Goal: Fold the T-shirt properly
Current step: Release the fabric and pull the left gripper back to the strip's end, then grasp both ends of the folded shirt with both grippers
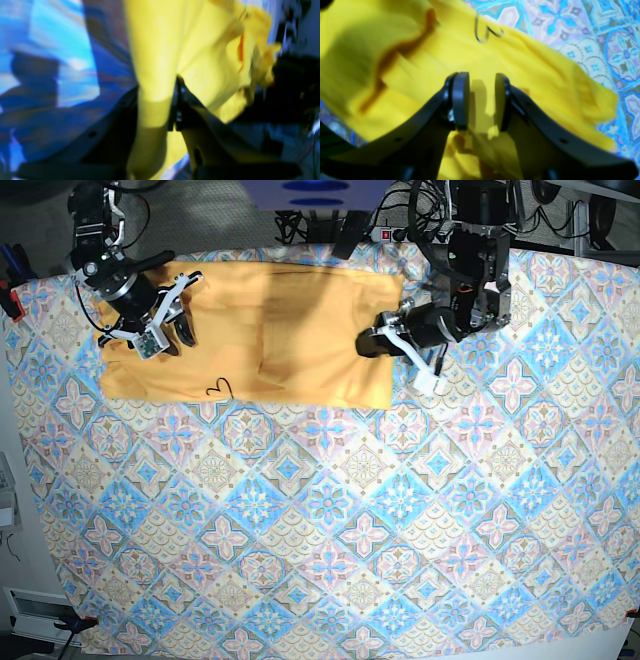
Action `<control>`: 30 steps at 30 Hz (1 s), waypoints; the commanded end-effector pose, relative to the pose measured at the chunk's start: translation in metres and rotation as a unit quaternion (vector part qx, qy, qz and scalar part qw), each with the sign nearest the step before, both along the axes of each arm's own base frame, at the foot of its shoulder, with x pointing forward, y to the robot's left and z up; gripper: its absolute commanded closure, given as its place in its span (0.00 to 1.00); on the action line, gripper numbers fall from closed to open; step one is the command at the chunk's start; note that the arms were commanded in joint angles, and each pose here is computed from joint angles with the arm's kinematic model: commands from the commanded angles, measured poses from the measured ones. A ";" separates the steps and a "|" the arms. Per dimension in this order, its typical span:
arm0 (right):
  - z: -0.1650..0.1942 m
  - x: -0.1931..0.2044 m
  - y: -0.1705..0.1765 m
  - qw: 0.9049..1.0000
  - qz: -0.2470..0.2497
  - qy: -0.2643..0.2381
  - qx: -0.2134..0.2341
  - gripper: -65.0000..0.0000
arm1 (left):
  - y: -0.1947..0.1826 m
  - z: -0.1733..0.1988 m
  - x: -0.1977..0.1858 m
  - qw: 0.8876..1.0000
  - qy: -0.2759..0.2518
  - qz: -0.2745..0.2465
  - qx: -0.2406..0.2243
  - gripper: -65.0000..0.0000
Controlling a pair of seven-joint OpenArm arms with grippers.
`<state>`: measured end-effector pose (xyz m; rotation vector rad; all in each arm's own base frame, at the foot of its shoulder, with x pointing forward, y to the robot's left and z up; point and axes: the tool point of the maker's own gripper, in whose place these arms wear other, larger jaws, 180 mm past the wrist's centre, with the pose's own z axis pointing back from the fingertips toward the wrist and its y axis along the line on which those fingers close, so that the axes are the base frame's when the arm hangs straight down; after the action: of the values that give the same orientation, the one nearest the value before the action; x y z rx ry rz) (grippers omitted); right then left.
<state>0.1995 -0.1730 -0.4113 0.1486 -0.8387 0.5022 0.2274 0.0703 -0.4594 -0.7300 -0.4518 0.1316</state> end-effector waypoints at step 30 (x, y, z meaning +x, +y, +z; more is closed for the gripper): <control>0.021 0.055 -0.056 0.985 -0.118 0.074 0.099 0.50 | 0.072 0.027 0.002 0.996 -0.050 0.029 0.070 0.91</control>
<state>0.2471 -0.2258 -0.4008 0.2648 -0.7113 0.1710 0.2209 0.1397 -0.4410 -0.5818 -0.5333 0.1248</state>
